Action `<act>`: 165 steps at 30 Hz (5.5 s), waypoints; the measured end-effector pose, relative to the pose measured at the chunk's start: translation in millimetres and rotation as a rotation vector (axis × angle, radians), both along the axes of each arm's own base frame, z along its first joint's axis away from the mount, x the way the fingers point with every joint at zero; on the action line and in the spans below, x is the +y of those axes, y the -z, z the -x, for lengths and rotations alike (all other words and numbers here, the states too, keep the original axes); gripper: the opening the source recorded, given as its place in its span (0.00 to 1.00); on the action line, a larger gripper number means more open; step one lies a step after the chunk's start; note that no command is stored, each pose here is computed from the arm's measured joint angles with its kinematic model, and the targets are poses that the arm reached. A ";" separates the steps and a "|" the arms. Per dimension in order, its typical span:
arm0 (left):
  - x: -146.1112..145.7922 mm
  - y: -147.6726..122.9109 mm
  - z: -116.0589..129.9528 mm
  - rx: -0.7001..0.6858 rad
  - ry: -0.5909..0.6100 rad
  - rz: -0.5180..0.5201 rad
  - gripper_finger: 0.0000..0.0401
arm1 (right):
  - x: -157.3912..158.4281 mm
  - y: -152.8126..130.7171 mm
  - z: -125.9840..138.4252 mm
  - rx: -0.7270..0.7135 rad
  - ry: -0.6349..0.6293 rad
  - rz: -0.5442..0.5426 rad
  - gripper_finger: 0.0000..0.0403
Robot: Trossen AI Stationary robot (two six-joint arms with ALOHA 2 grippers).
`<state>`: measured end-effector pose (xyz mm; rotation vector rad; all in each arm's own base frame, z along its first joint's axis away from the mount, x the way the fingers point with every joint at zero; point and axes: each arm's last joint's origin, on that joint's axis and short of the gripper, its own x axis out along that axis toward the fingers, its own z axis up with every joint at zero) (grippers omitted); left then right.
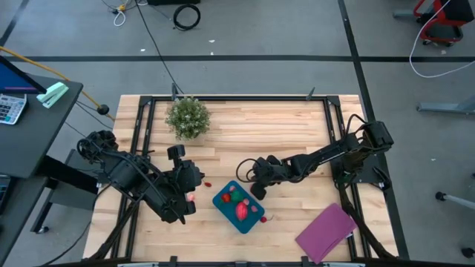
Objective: Pick and placing Produce into tupperware
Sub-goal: Put the red strawberry into the blue bin, then put the red cherry into the blue bin
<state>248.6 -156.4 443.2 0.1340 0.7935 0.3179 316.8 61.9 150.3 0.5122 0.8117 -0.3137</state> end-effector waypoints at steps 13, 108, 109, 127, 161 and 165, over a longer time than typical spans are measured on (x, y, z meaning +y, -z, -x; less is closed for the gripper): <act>0.0 0.0 0.0 0.000 0.000 0.000 0.06 | 1.2 -6.0 -5.8 -0.061 -0.034 0.018 0.01; -0.4 -0.3 -0.5 -0.008 -0.002 0.006 0.06 | 142.6 -30.3 32.4 0.096 -0.318 -0.069 0.05; -0.4 -0.3 -0.5 -0.008 -0.002 0.007 0.06 | 143.8 -33.4 34.0 0.080 -0.322 -0.054 0.06; -0.3 -0.3 -0.5 -0.007 -0.002 0.007 0.05 | 142.2 -18.5 31.3 0.138 -0.417 0.038 0.41; -0.5 -0.3 -0.5 -0.008 -0.002 0.007 0.06 | 153.3 -1.1 43.1 0.204 -0.226 0.001 0.04; -0.5 -0.3 -0.5 -0.007 -0.001 0.006 0.04 | 149.5 -26.3 67.5 0.206 -0.130 0.062 0.03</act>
